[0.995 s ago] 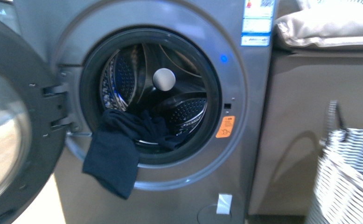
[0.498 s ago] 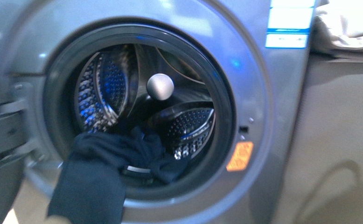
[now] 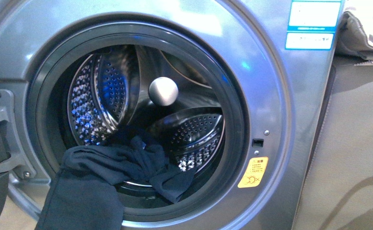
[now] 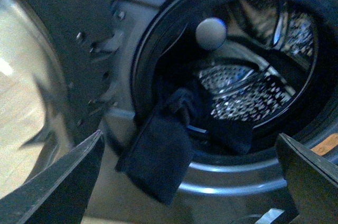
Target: Collect clothes from washing machine
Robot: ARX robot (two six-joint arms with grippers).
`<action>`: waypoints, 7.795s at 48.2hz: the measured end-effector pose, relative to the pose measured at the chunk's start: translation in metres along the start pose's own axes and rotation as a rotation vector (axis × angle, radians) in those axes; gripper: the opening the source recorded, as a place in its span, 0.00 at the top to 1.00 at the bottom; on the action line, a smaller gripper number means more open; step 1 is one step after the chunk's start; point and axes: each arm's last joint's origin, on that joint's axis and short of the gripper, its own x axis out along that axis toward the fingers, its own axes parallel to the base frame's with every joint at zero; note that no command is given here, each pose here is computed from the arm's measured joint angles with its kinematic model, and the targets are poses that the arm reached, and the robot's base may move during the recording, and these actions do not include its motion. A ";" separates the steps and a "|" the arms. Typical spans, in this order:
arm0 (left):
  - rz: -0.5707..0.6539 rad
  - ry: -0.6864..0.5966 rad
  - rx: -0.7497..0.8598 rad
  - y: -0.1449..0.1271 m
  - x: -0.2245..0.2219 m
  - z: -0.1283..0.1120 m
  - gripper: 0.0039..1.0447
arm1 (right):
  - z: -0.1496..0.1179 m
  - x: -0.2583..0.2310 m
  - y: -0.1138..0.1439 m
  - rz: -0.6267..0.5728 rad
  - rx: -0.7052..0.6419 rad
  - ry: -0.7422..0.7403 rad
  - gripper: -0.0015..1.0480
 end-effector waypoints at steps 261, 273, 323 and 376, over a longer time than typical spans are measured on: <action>-0.657 -0.054 0.396 -0.185 0.143 0.227 0.88 | 0.000 0.000 0.000 0.000 0.000 0.000 0.07; -0.666 -0.046 0.383 -0.213 0.155 0.275 0.88 | 0.000 0.000 0.000 0.000 0.000 0.000 0.07; -0.647 -0.124 0.386 -0.239 0.133 0.353 0.88 | 0.000 0.000 0.000 0.000 0.000 0.000 0.07; -0.647 -0.124 0.387 -0.240 0.133 0.352 0.88 | 0.199 0.126 0.029 0.834 0.138 -0.337 0.07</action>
